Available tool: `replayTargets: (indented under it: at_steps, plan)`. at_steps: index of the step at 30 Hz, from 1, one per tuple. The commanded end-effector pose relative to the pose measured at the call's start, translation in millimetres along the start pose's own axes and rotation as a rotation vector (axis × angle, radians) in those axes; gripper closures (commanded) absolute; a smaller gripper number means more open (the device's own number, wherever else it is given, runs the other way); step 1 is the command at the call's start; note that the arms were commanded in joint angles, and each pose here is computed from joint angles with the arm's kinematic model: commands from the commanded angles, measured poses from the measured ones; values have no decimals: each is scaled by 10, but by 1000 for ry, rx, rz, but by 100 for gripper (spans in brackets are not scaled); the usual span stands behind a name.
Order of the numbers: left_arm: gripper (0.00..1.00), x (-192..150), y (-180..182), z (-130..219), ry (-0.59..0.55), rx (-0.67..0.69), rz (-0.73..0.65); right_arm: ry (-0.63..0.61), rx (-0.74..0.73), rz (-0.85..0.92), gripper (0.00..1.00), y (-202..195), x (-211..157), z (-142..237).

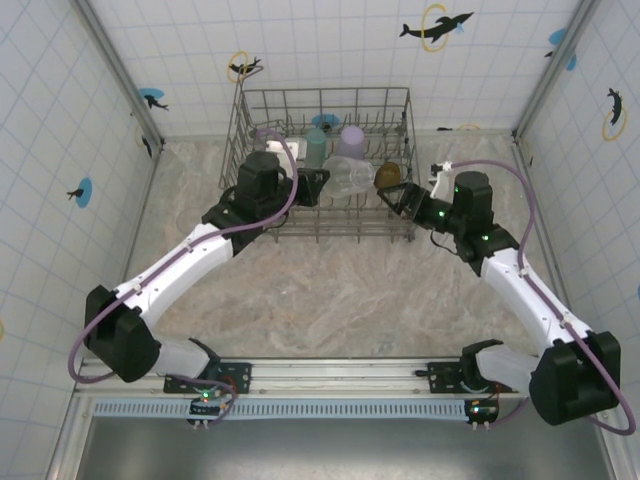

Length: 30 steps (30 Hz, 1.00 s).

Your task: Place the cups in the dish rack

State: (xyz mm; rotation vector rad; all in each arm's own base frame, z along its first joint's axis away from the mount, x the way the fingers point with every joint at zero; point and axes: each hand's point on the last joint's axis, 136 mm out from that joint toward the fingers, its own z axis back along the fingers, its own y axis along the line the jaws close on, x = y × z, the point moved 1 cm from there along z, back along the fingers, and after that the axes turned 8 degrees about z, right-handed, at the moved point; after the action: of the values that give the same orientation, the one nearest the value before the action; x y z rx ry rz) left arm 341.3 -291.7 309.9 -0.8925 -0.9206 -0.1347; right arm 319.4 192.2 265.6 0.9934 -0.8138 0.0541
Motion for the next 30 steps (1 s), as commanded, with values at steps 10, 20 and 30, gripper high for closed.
replayTargets:
  at_steps: [10,20,30]
  plan:
    - [100,358,64,-126,-194,-55,-105,-171,223,-74,0,485,676,-105]
    - [100,363,92,-132,-269,-95,-137,-195,318,-235,0,521,862,-295]
    - [100,362,116,-160,-314,-119,-138,-181,337,-370,0,470,870,-572]
